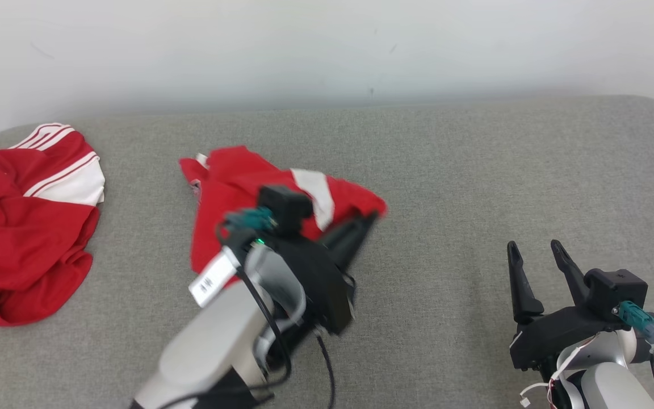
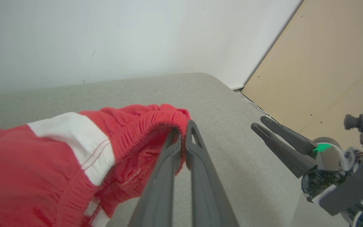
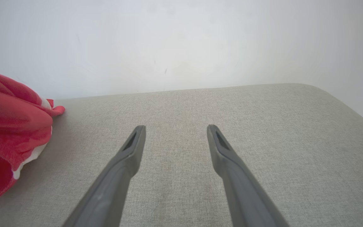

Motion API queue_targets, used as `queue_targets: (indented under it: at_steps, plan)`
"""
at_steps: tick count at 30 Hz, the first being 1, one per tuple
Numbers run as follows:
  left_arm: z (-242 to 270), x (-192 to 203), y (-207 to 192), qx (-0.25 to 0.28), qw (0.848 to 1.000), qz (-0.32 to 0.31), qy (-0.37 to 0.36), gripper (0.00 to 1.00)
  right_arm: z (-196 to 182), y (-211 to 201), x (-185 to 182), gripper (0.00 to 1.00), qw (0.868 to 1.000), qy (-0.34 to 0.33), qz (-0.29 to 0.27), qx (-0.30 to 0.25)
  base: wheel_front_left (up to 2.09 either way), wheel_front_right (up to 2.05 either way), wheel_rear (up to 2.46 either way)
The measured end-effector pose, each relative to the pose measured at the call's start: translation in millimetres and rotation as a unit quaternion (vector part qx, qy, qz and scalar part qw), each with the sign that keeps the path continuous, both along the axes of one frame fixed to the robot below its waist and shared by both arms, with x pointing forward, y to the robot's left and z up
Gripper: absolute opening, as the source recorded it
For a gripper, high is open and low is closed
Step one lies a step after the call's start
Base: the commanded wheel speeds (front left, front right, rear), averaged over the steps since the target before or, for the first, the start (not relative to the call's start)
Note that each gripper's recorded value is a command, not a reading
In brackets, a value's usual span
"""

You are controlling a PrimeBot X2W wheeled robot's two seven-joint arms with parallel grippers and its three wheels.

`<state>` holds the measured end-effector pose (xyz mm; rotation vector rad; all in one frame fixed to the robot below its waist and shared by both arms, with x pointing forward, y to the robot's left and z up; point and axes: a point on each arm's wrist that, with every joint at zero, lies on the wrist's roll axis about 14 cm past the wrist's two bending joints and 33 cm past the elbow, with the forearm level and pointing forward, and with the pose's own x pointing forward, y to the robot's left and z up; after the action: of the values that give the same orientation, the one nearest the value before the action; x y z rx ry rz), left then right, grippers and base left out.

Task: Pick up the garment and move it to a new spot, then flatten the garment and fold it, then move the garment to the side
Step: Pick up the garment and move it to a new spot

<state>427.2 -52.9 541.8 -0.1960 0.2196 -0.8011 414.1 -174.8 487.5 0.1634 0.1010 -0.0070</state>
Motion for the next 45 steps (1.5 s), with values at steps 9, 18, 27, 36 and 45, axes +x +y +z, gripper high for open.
queue_targets:
  at_steps: [9, 18, 27, 36, 45]
  plan:
    - [-18, -74, -52, -0.025, 0.994, -0.098, 0.045, 0.0, 6, -1, -5, 1.0, 1.0, -0.008, 0.001, 0.0, 0.0, 0.0, 0.0]
    - [-70, -125, -72, 0.034, 0.981, -0.157, 0.107, 0.0, 7, -5, -10, 1.0, 1.0, -0.009, -0.002, 0.002, 0.0, 0.0, 0.0]
    - [-76, -124, -74, 0.044, 0.979, -0.159, 0.118, 1.0, 5, -17, -12, 1.0, 1.0, -0.006, -0.017, -0.002, 0.0, 0.0, 0.0]
    - [-62, -132, -70, 0.038, 0.983, -0.153, 0.098, 1.0, 4, -11, -23, 1.0, 1.0, -0.008, -0.013, 0.007, 0.0, 0.0, 0.0]
    - [-32, -96, -29, -0.012, 0.999, -0.033, 0.039, 1.0, 9, 10, -24, 1.0, 1.0, -0.017, 0.015, 0.013, 0.0, 0.0, 0.0]
